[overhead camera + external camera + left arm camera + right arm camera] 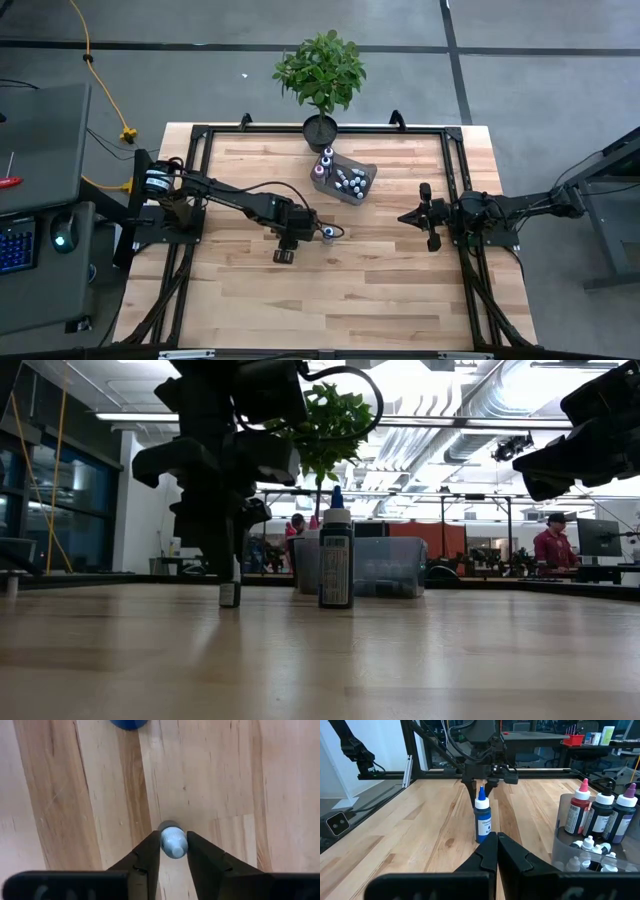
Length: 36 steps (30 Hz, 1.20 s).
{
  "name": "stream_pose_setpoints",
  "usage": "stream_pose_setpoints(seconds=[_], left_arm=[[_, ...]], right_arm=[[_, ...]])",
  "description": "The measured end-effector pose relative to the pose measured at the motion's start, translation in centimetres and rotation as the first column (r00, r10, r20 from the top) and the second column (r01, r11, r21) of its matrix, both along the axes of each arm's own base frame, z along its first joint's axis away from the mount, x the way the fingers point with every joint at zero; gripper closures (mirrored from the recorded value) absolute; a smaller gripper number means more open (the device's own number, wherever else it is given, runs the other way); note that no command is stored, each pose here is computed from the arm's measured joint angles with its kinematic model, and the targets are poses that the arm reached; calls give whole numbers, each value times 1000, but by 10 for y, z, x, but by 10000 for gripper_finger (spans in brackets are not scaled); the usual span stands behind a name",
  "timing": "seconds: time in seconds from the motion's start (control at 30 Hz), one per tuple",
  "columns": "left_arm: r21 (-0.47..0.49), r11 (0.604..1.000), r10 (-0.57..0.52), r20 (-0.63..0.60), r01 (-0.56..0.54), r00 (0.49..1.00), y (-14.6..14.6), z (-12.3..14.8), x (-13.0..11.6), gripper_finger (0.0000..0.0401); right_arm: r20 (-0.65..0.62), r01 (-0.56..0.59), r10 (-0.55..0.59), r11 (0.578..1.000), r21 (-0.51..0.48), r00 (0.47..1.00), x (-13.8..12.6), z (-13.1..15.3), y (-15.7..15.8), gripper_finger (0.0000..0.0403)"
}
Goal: Pick & Place food coloring
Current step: Put the small black food coloring bottle into the black bin
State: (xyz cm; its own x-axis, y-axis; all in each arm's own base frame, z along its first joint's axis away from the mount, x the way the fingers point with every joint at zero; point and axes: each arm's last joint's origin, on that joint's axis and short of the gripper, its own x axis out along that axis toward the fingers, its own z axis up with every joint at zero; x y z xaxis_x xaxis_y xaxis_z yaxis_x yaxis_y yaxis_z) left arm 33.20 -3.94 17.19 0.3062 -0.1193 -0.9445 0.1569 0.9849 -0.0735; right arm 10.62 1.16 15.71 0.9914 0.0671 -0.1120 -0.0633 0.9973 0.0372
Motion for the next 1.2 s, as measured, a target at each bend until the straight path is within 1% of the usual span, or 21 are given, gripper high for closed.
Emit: stream_pose_setpoints(seconds=[0.2, 0.43, 0.57, 0.63, 0.73, 0.87, 0.97, 1.07, 1.2], left_arm=[[-3, 1000, -1, 3, 1, 1000, 0, 1, 0, 337], [-3, 1000, 0, 4, 0, 1000, 0, 1, 0, 341], [-4, 1000, 13, 4, -13, 1000, 3, 8, 0, 342], [9, 1000, 27, -10, -26, 1000, 7, 17, 1, 342], [70, 997, 46, -3, -45, 999, 16, 37, 8, 343], [156, 986, 50, 38, -55, 998, 30, 71, 18, 343], [203, 977, 55, 53, -65, 997, 40, 98, 21, 343], [257, 963, 58, 75, -76, 995, 49, 119, 22, 343], [347, 931, 66, 133, -109, 989, 63, 137, 25, 343]], right_arm=[[0, 0, 0, 1000, 0, 1000, 0, 0, 0, 400], [0, 0, 0, 1000, 0, 1000, 0, 0, 0, 400], [0, 0, 0, 1000, 0, 1000, 0, 0, 0, 400], [-1, 0, 0, 1000, 0, 1000, 0, 0, 0, 400], [0, 0, 0, 1000, 0, 1000, 0, 0, 0, 400], [0, 0, 0, 1000, 0, 1000, 0, 0, 0, 401], [-1, 0, 0, 1000, 0, 1000, 0, 0, 0, 400], [-1, 0, 0, 1000, 0, 1000, 0, 0, 0, 401], [-1, 0, 0, 1000, 0, 1000, 0, 0, 0, 400]])
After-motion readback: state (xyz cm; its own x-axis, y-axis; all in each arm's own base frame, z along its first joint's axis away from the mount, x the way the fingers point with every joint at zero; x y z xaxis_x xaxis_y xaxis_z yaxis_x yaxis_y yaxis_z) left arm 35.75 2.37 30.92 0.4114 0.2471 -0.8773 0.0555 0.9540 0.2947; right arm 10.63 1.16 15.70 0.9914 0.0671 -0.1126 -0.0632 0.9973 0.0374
